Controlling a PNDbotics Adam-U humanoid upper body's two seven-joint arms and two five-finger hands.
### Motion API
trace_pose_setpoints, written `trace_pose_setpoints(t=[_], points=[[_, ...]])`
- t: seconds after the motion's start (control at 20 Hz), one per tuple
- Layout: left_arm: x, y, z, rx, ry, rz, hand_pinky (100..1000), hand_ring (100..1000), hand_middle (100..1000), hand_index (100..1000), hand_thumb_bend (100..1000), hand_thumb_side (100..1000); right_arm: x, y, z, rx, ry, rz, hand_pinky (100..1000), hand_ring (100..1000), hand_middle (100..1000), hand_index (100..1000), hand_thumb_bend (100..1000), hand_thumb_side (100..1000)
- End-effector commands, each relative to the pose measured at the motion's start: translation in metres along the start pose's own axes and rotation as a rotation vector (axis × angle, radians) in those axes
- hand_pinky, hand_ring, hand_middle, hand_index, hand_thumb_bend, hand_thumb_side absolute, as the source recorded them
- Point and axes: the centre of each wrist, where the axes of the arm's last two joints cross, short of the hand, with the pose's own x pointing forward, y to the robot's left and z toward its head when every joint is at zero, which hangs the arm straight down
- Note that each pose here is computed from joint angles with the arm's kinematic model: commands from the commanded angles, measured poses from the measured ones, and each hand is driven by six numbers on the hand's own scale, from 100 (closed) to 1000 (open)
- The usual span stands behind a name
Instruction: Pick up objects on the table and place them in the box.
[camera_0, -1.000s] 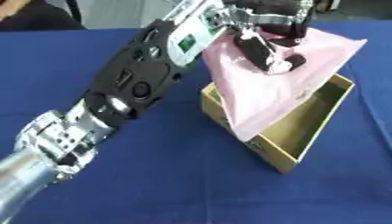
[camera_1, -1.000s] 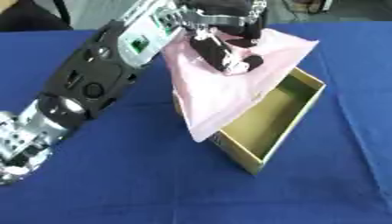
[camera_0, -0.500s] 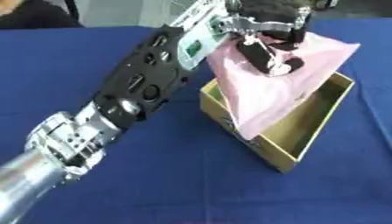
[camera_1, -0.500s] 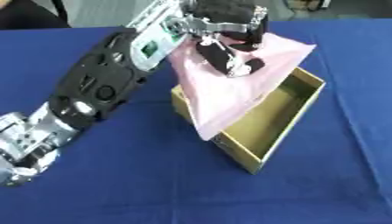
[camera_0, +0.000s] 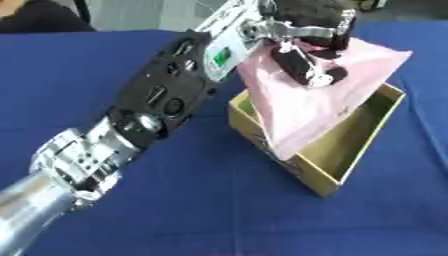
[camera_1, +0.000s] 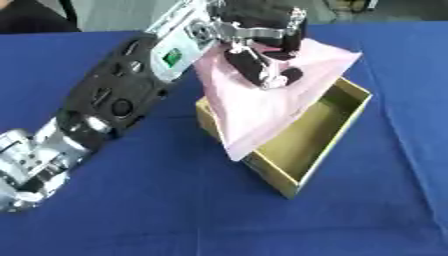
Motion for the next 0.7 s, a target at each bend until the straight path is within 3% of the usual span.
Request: trace_pose_setpoints(t=[0.05,0.2,0.25,0.3,0.35,0.4,0.55,0.7], points=[[0.0006,0.0105,-0.0018,0.035,-0.004,-0.011,100,100,100,110,100,266,0.0062,-0.0015,-0.0075,0.014,-0.03,0.004,490,608,801,924,604,762],[-0.0014,0.0083,-0.0014,0.042,0.008,-0.009,100,100,100,150,100,257,0.0076,0.0002,-0.0103,0.021,-0.039,-0.003,490,608,801,924,603,762],[-0.0018,0.0067,-0.0015,0.042,0.011,-0.008,100,100,168,242,100,248,0.0079,0.0004,-0.0108,0.022,-0.04,-0.004,490,608,801,924,603,762],[-0.0014,0.0062,-0.0018,0.042,0.008,-0.012,213,225,404,464,100,201,0.008,0.0005,-0.011,0.024,-0.041,-0.004,490,608,801,924,603,762],[0.0002,0.0073,-0.0022,0.04,-0.005,-0.03,413,539,658,723,128,429,0.008,0.0005,-0.011,0.024,-0.041,-0.005,490,608,801,924,603,761],[0.0013,0.0079,-0.0022,0.033,-0.015,-0.049,561,733,801,838,217,555,0.008,0.0004,-0.011,0.024,-0.04,-0.005,490,608,801,924,603,761],[0.0026,0.0099,-0.0012,0.012,-0.035,-0.108,701,853,882,884,267,639,0.0081,0.0001,-0.0111,0.023,-0.041,-0.004,490,608,801,924,604,762],[0.0008,0.0066,-0.0002,-0.034,-0.032,-0.141,770,904,920,904,257,660,0.0077,0.0,-0.0107,0.023,-0.04,-0.003,490,608,801,924,604,762]])
